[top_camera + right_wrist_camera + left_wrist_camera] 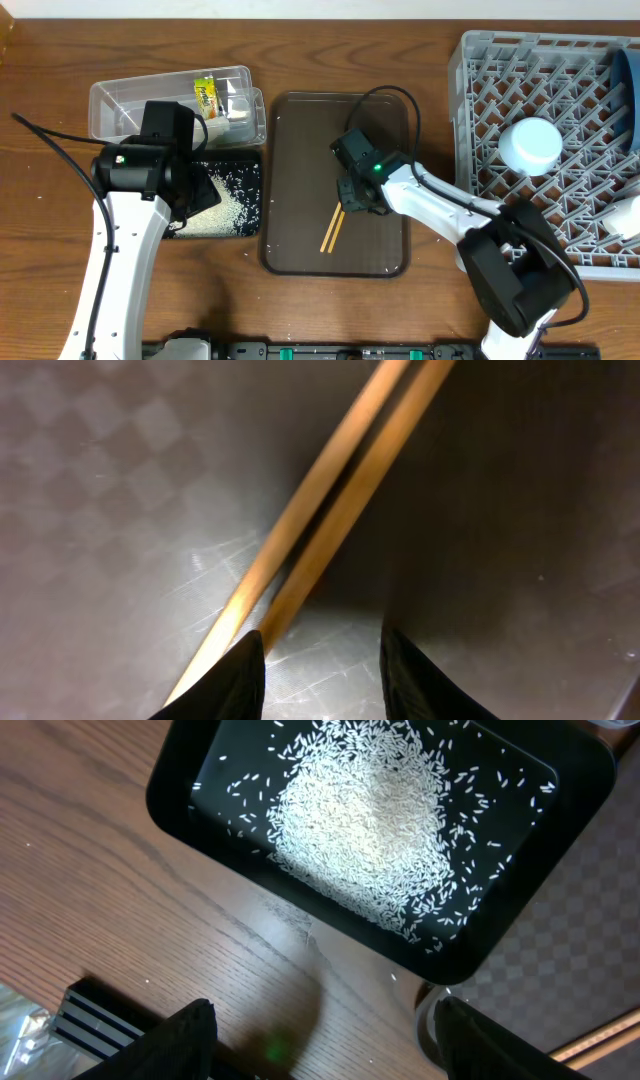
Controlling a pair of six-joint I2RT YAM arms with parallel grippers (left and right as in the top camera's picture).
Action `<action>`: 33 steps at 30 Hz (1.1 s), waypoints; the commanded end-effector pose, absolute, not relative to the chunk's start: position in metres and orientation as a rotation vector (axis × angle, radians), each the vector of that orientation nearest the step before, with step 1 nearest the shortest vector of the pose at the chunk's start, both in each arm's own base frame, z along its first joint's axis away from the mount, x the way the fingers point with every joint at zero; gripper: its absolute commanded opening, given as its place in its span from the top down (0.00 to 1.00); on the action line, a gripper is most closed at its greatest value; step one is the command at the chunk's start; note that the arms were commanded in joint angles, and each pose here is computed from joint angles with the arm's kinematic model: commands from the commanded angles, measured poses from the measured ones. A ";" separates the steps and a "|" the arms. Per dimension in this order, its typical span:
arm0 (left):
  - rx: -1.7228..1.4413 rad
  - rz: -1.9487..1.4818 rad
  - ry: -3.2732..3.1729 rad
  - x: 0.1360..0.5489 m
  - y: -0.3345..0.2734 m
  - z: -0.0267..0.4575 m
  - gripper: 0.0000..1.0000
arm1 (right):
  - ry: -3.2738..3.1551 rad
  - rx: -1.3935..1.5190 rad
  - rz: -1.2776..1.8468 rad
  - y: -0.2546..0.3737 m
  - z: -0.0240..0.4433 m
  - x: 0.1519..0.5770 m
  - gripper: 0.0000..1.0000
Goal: Sort waste into correct bins and load items into the dishwasher rack
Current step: 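Lower right gripper onto wooden chopsticks and pinch them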
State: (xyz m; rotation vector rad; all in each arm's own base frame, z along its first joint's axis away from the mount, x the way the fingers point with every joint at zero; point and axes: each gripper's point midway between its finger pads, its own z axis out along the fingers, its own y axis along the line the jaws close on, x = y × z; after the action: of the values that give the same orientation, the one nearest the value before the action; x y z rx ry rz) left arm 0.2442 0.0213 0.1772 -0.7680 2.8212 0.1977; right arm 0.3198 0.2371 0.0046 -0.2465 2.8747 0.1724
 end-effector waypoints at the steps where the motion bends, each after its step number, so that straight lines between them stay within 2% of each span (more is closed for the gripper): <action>1: -0.756 0.198 2.817 0.245 0.023 0.179 0.28 | 2.888 -0.183 0.145 0.239 -0.004 0.317 0.64; 10: -0.756 0.198 2.817 0.245 0.023 0.179 0.27 | 2.887 -0.160 0.129 0.237 -0.004 0.317 0.63; 15: -0.756 0.198 2.817 0.245 0.023 0.179 0.27 | 2.845 -0.252 0.253 0.263 0.017 0.327 0.62; 16: -0.757 0.197 2.817 0.245 0.023 0.179 0.27 | 2.831 -0.280 0.308 0.274 0.024 0.329 0.60; 17: -0.757 0.197 2.817 0.245 0.023 0.179 0.27 | 2.809 -0.332 0.393 0.289 0.033 0.331 0.54; 19: -0.755 0.185 2.821 0.245 0.021 0.179 0.27 | 2.762 -0.454 0.545 0.314 0.045 0.328 0.52; 21: -0.754 0.144 2.832 0.246 0.016 0.178 0.27 | 2.741 -0.498 0.631 0.326 0.050 0.325 0.61; 22: -0.750 0.126 2.837 0.246 0.014 0.177 0.27 | 2.737 -0.497 0.636 0.327 0.051 0.325 0.71; 25: -0.728 0.112 2.854 0.247 0.011 0.175 0.28 | 2.697 -0.493 0.660 0.333 0.055 0.332 0.82; 27: -0.729 0.111 2.860 0.247 0.011 0.172 0.27 | 2.652 -0.513 0.704 0.340 0.062 0.337 0.99; 33: -0.729 0.110 2.859 0.248 0.011 0.171 0.28 | 2.576 -0.594 0.841 0.364 0.074 0.332 0.99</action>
State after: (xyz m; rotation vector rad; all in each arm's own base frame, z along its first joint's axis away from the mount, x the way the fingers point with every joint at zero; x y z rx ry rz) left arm 0.2491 0.0110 0.1756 -0.7332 2.8376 0.1092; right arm 0.3427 0.3493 0.0732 -0.5123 2.5889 0.7636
